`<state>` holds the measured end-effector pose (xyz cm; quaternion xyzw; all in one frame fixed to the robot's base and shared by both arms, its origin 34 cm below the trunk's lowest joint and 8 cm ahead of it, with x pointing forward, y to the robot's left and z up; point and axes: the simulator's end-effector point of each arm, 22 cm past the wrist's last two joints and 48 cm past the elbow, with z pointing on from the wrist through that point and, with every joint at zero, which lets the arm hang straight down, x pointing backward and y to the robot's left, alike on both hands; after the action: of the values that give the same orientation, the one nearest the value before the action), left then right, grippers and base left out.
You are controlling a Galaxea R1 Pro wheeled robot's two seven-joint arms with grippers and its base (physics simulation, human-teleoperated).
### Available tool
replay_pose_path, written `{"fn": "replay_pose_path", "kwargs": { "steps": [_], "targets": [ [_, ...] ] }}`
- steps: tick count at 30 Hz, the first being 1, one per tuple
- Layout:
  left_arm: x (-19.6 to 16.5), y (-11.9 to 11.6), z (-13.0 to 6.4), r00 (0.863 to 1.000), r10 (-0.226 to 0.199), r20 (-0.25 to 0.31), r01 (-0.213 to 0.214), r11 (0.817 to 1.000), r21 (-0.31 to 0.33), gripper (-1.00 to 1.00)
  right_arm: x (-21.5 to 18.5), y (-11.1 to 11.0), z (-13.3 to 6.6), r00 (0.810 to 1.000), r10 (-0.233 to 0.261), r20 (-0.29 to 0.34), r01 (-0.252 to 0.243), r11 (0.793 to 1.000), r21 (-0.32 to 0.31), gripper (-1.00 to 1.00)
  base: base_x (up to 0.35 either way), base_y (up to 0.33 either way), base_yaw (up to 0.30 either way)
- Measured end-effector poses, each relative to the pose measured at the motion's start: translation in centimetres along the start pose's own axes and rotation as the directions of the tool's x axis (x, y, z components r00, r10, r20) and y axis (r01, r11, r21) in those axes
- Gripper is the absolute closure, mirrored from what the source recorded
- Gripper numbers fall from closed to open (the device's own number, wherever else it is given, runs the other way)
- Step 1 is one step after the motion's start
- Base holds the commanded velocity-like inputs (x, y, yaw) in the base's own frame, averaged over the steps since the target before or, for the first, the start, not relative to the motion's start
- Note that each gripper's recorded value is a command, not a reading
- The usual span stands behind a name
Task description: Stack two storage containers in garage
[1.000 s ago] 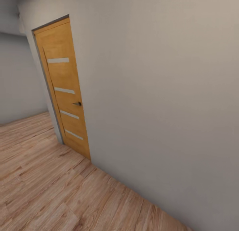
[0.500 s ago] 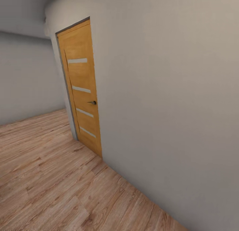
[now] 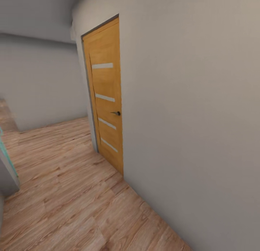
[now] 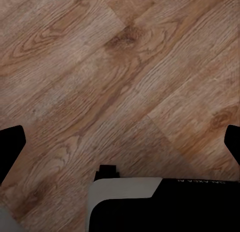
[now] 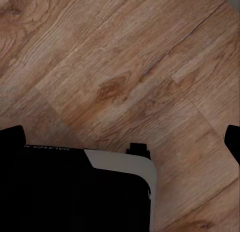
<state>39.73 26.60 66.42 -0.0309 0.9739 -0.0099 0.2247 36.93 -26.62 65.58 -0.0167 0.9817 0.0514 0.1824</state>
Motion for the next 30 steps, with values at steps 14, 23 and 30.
{"fn": "replay_pose_path", "kwargs": {
  "steps": [14, 23, 30],
  "targets": [
    [0.01, 0.03, 0.0, 1.0, 0.001, 0.0, -0.001, 1.0, 0.0, -1.0, -0.02, 0.0, 0.0, 1.0, 0.001, 0.001, -0.001, 1.0, 0.0, -1.0, 0.326, 0.0, 0.279],
    [-0.01, 0.06, 0.0, 1.0, 0.001, 0.0, -0.001, 1.0, -0.001, -1.0, -0.02, 0.0, 0.0, 1.0, 0.001, 0.001, -0.001, 1.0, 0.0, -1.0, 0.326, 0.0, 0.279],
    [0.0, 0.03, 0.0, 1.0, 0.001, 0.0, -0.001, 1.0, 0.0, -1.0, -0.01, 0.0, 0.0, 1.0, 0.001, 0.0, -0.001, 1.0, 0.0, -1.0, 0.326, 0.0, 0.279]
  ]
}}
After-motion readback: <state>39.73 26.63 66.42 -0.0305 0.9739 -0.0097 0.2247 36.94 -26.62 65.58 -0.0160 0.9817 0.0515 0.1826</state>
